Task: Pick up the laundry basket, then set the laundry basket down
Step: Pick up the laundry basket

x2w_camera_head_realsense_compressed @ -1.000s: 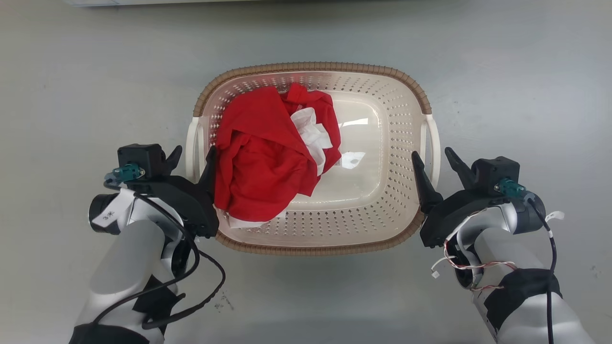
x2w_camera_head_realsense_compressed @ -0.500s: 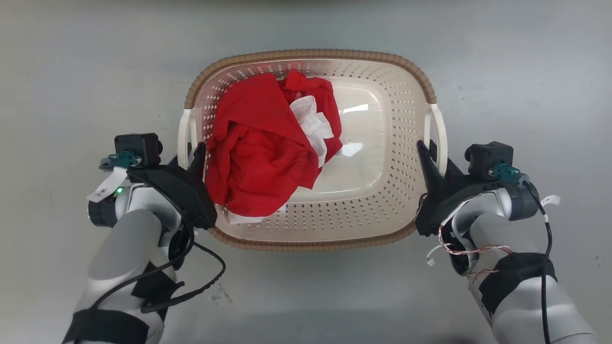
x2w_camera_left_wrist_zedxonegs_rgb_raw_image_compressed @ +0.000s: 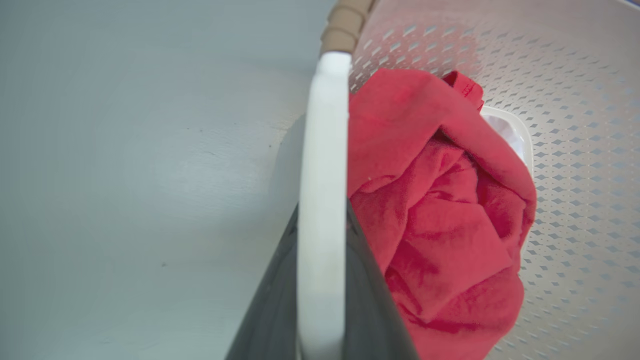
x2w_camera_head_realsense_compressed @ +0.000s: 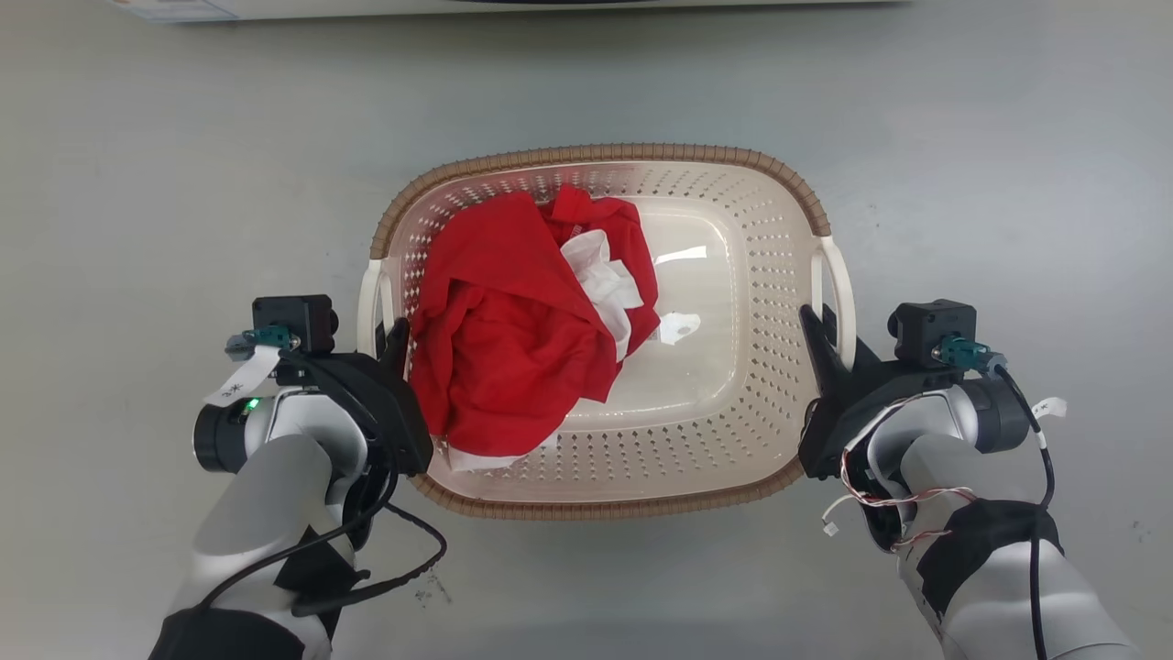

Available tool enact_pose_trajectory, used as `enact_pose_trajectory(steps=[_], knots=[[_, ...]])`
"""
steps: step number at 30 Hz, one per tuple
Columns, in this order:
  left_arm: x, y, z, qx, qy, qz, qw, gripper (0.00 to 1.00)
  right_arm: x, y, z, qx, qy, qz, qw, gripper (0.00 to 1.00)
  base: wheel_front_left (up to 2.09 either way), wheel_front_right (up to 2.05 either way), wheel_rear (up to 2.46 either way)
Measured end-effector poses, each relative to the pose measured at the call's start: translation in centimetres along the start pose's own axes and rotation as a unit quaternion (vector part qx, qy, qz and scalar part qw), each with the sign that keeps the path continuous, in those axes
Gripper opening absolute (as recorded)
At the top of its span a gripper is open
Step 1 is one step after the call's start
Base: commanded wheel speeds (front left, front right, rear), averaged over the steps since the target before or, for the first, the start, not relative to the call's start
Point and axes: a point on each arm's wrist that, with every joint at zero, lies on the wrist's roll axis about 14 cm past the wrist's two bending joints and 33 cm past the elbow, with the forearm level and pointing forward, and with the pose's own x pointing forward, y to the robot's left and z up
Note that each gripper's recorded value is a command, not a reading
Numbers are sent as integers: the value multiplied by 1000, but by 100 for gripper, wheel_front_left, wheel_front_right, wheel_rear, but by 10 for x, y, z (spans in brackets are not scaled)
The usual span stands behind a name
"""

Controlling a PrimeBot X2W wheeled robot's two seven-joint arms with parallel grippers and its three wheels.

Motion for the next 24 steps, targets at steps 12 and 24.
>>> enact_pose_trajectory(steps=[12, 24], knots=[[-34, -13, 2, 4, -1, -4, 1000, 0, -34, 3, 7, 15, 7, -8, 1000, 0, 0, 0, 0], [-74, -29, 5, -2, 0, -12, 1000, 0, -78, 12, 9, 40, 19, -13, 999, 0, 0, 0, 0]])
